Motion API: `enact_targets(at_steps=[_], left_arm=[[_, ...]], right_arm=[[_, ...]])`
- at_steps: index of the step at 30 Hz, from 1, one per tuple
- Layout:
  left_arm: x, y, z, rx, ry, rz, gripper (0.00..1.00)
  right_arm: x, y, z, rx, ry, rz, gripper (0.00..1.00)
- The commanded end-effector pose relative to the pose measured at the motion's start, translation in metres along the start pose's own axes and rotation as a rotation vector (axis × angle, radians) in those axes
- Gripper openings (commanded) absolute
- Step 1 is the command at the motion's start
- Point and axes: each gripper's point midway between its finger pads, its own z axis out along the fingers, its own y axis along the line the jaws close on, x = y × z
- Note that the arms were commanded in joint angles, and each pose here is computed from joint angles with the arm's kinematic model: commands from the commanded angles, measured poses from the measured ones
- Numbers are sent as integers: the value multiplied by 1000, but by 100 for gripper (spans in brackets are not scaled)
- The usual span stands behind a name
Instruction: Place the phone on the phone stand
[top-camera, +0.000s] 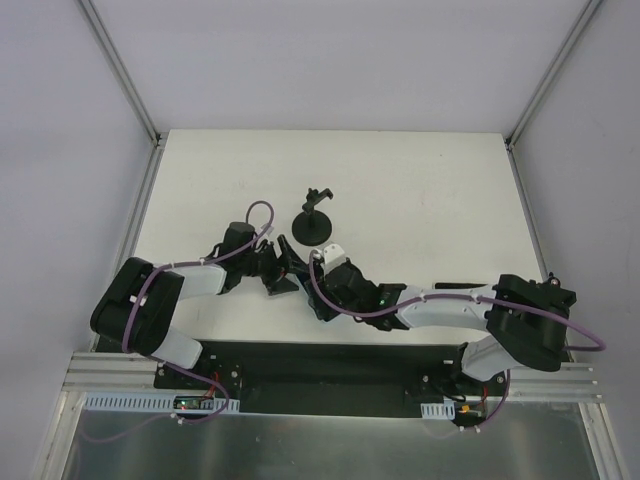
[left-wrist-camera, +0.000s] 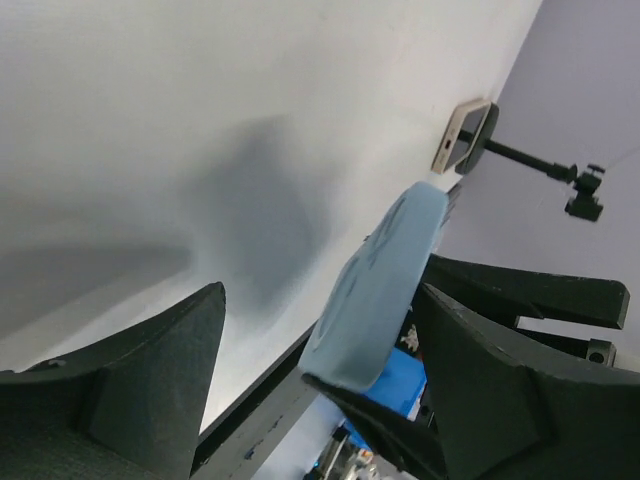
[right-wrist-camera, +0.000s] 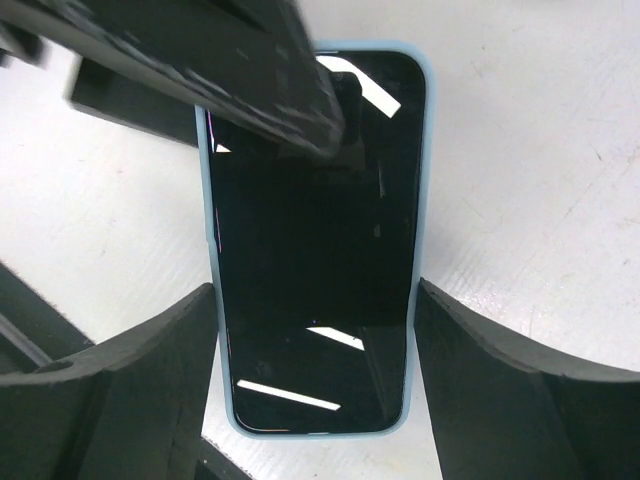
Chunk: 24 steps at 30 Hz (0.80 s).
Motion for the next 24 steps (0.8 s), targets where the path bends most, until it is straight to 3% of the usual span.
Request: enact_targets(at_steps=[1, 3, 7, 10, 11, 12, 13, 15, 17, 24], left_arm=[[6, -43, 15, 112, 44, 134, 70], [13, -45, 21, 112, 69, 152, 60], [16, -56, 23, 138, 85, 207, 25], [15, -64, 19, 154, 79, 251, 9], [16, -67, 18, 158, 79, 265, 1], [15, -73, 16, 169, 76, 285, 0], [15, -75, 15, 173, 76, 315, 0], [16, -85, 10, 185, 79, 357, 0], [18, -91, 2, 179, 78, 428, 0], [35, -131, -34, 285, 67, 724, 0]], right_arm=[[-54, 27, -18, -138, -189, 82, 1], [-55, 26, -22, -150, -201, 88, 1], [-57, 23, -33, -169, -221, 106, 1], [-53, 20, -35, -190, -205, 120, 22], [-50, 20, -35, -199, -198, 132, 35], [-49, 20, -36, -224, -186, 138, 44], [-47, 20, -38, -246, -178, 142, 66], [-45, 23, -42, -335, -144, 153, 84], [-44, 22, -50, -403, -132, 171, 93], [-28, 16, -78, -585, -40, 181, 98]])
